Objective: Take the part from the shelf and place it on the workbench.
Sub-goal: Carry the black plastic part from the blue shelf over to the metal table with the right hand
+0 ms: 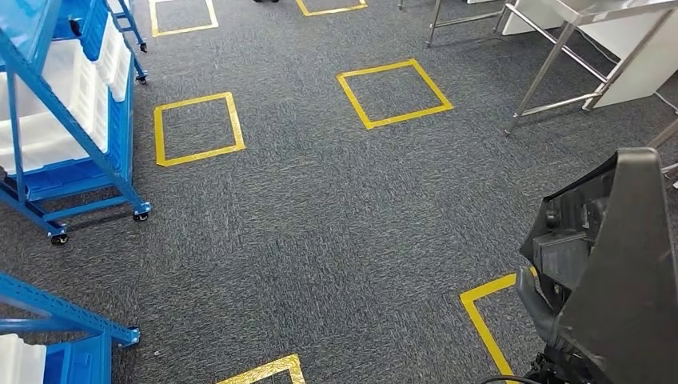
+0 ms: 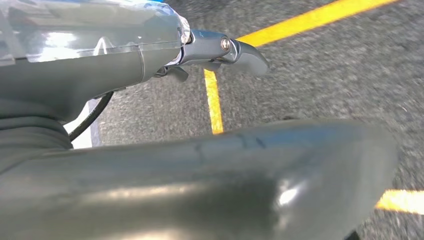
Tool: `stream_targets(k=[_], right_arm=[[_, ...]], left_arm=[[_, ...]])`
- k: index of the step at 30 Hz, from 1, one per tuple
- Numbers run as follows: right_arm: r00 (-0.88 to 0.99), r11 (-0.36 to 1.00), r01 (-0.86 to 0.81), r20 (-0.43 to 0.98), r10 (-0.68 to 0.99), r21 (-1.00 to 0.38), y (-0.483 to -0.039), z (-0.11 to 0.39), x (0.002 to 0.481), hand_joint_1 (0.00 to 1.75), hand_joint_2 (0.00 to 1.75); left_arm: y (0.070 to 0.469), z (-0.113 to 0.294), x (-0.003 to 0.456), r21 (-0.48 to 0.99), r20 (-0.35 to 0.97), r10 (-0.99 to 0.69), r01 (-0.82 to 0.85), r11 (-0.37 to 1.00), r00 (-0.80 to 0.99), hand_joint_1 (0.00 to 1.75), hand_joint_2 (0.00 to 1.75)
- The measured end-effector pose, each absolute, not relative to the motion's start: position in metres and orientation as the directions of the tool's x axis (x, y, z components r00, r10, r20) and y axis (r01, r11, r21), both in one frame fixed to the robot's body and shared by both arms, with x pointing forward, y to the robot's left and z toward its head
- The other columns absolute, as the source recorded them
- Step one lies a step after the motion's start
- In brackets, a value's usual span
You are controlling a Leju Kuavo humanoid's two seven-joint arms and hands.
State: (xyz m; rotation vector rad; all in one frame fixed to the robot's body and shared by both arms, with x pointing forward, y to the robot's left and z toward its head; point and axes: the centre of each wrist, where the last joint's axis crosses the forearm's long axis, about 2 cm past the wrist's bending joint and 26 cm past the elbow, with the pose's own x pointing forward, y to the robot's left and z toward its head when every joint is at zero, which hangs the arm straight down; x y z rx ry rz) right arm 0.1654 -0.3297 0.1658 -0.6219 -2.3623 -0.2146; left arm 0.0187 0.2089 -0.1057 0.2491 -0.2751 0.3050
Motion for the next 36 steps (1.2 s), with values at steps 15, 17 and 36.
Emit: stream_targets(k=[15,17,36], right_arm=[[-0.646,0.818,0.573,0.582,0.494,-0.059,-0.318,0.178,0.145,1.75,1.75],[-0.647,0.816,0.574,0.57,0.507,-0.073,-0.317,0.179,0.144,1.75,1.75],[-0.642,0.79,0.596,0.506,0.576,-0.144,-0.311,0.181,0.143,1.75,1.75]], left_arm=[[0.212,-0.106,0.018,0.19,0.322,0.24,-0.311,0.931,0.916,0.0,0.0],[0.212,-0.106,0.019,0.189,0.326,0.238,-0.309,0.932,0.915,0.0,0.0],[0.213,-0.106,0.022,0.166,0.343,0.234,-0.304,0.938,0.91,0.0,0.0]])
